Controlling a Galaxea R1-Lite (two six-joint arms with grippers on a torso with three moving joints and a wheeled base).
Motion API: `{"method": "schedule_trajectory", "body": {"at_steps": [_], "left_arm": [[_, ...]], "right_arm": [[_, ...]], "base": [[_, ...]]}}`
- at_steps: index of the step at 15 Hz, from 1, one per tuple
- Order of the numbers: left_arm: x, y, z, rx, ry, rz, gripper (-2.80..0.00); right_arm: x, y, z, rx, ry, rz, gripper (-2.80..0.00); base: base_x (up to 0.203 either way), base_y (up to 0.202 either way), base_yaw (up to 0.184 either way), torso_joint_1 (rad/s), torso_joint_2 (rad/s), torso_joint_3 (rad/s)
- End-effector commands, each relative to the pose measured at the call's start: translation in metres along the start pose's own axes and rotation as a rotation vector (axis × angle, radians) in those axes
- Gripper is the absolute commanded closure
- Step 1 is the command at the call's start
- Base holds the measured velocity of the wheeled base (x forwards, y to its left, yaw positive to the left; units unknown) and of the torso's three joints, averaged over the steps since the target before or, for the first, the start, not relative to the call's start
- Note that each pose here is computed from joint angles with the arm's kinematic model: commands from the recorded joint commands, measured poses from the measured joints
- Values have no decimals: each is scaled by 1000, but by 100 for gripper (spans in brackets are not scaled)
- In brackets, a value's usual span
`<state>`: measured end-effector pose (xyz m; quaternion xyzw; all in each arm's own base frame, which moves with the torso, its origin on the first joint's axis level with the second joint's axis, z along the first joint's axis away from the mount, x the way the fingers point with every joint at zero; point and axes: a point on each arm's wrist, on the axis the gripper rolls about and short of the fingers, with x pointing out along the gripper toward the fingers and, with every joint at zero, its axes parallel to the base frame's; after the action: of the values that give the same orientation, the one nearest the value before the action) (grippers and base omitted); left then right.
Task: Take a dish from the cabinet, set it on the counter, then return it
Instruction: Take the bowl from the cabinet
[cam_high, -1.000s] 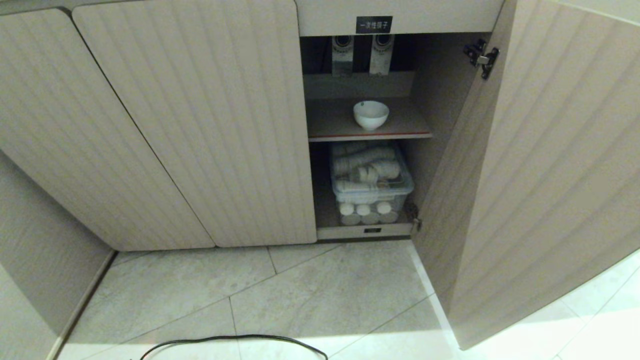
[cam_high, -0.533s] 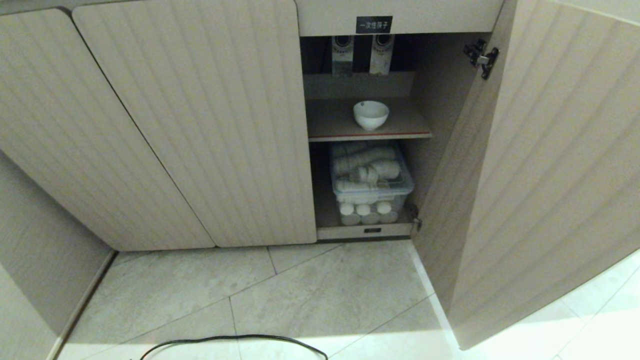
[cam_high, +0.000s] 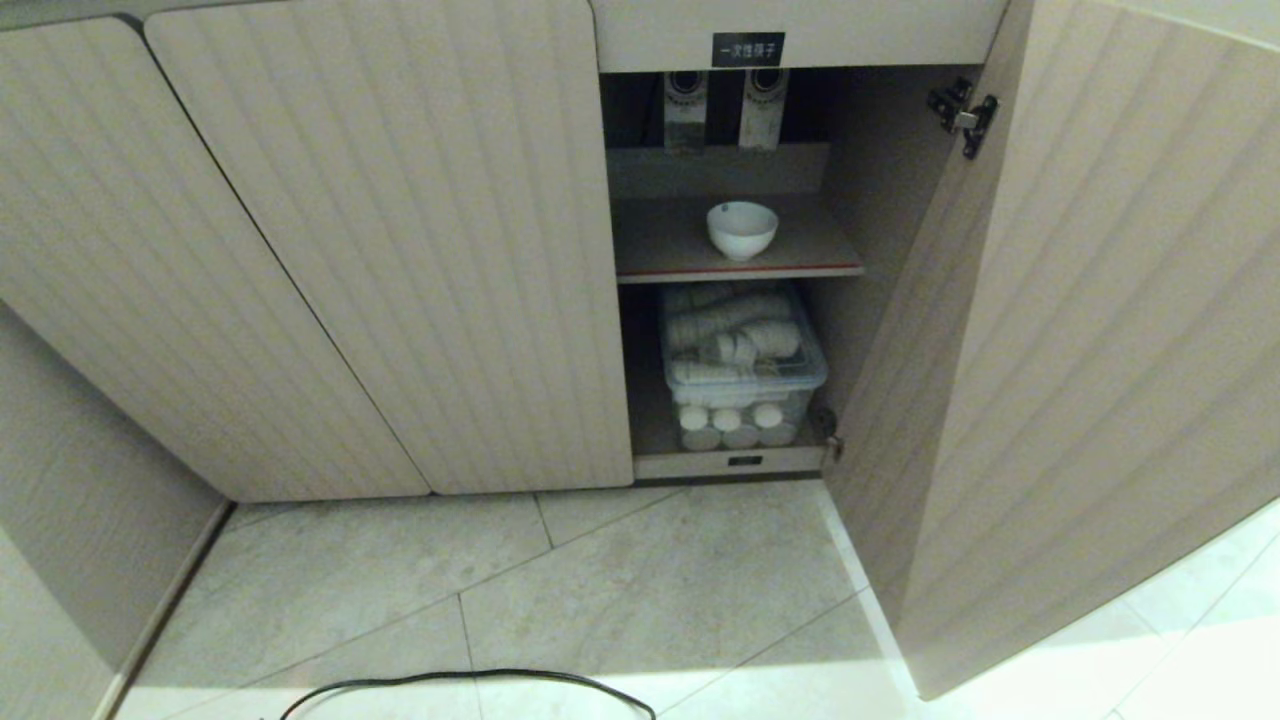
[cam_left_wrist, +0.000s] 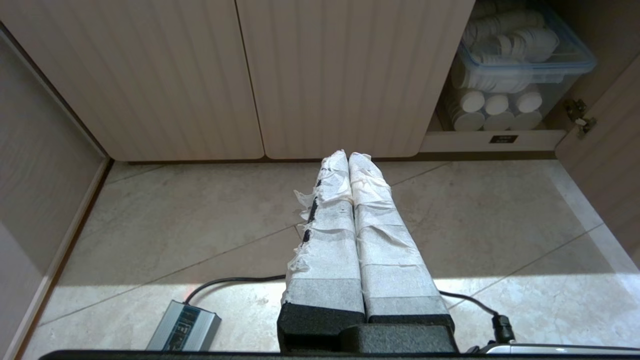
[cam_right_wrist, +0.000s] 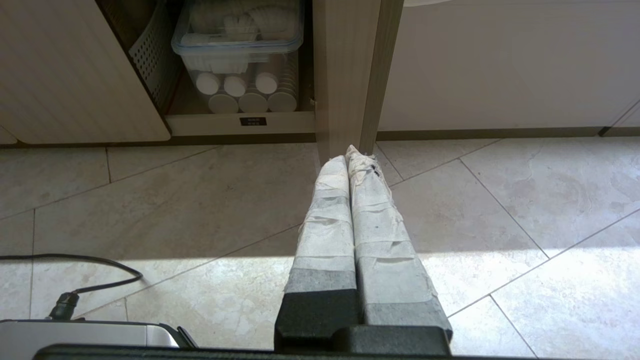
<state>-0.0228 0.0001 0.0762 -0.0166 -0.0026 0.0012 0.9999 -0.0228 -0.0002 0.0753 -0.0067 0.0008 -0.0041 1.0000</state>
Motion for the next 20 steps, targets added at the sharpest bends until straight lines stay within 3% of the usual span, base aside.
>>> {"method": "schedule_trajectory", "body": {"at_steps": [1,16,20], "left_arm": [[0,0,0,-1,-1,0,0],[0,0,0,1,0,1,0],[0,0,0,0,-1,0,0]], "right_arm": [[0,0,0,0,0,1,0],[0,0,0,-13,0,2,0],[0,0,0,-13,-2,2,0]], "base": [[0,0,0,0,0,0],[0,0,0,0,0,0],[2,144,0,3,-1,1]]}}
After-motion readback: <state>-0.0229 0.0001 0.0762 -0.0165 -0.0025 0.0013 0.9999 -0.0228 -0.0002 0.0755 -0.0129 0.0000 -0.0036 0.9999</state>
